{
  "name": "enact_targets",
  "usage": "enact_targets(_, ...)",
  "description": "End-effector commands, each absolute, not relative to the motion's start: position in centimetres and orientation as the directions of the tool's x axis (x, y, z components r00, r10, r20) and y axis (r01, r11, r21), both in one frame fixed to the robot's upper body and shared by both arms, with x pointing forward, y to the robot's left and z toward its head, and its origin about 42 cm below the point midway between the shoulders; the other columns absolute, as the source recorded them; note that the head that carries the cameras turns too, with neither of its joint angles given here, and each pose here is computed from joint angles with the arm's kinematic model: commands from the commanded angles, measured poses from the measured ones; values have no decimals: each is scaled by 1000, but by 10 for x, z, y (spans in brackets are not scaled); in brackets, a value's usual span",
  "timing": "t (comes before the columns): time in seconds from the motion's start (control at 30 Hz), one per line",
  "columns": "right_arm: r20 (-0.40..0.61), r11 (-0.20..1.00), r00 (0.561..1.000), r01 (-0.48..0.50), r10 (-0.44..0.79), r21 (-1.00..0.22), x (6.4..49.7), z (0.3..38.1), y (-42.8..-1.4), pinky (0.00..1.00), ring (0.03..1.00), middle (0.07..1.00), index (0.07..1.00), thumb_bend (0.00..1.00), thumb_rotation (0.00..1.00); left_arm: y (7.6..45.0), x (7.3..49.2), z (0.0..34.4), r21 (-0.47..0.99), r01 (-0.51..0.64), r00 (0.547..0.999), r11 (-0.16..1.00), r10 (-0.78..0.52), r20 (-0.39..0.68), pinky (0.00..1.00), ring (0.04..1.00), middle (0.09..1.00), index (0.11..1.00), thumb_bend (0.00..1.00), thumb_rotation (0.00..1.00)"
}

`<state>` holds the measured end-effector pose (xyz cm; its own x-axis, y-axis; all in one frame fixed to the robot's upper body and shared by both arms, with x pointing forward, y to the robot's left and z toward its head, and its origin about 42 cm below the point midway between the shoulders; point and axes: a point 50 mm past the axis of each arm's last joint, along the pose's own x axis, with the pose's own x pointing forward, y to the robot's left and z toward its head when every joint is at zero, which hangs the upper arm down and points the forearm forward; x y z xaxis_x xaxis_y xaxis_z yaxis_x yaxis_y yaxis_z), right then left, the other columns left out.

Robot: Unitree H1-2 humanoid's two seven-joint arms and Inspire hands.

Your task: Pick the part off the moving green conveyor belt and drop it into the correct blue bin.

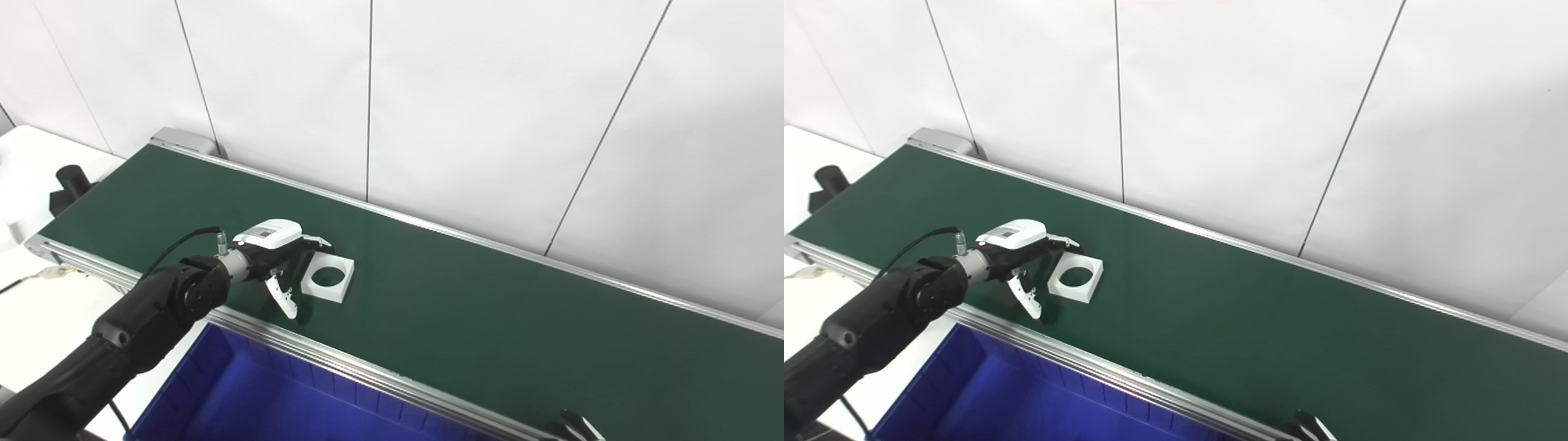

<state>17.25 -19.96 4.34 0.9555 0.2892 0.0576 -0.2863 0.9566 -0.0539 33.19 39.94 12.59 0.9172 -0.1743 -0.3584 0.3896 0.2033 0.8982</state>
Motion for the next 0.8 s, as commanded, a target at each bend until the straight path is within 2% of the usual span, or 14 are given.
enact_targets(0.0, 148, 954, 943, -293, 298, -59, 175, 56, -198, 590, 686, 755, 823, 801, 727, 393, 351, 142, 926, 323, 940, 194, -177, -291, 838, 873, 868, 845, 948, 151)
enact_targets(0.13, 146, 955, 944, -291, 297, -58, 175, 55, -197, 592, 687, 757, 823, 810, 729, 381, 358, 134, 929, 329, 938, 172, -171, -300, 838, 858, 868, 846, 913, 196)
enact_targets(0.3, 146, 956, 945, -288, 294, -59, 174, 56, -196, 588, 684, 754, 824, 816, 729, 370, 365, 128, 930, 318, 943, 185, -166, -289, 848, 878, 871, 835, 841, 207)
enact_targets(0.37, 147, 956, 945, -288, 293, -58, 174, 56, -195, 585, 681, 751, 821, 822, 734, 367, 368, 127, 933, 303, 947, 191, -166, -274, 822, 869, 855, 824, 808, 205)
enact_targets(0.47, 148, 957, 945, -286, 291, -54, 174, 56, -194, 582, 680, 750, 820, 813, 728, 365, 371, 126, 937, 281, 954, 208, -168, -248, 766, 813, 800, 773, 787, 187)
enact_targets(0.7, 150, 957, 945, -286, 291, -50, 174, 56, -193, 582, 680, 748, 820, 793, 722, 361, 374, 123, 941, 268, 956, 206, -181, -232, 758, 787, 756, 693, 775, 243)
enact_targets(0.77, 150, 957, 945, -286, 290, -50, 175, 56, -193, 582, 681, 751, 821, 797, 723, 360, 374, 122, 943, 265, 955, 202, -188, -229, 767, 774, 722, 622, 758, 227)
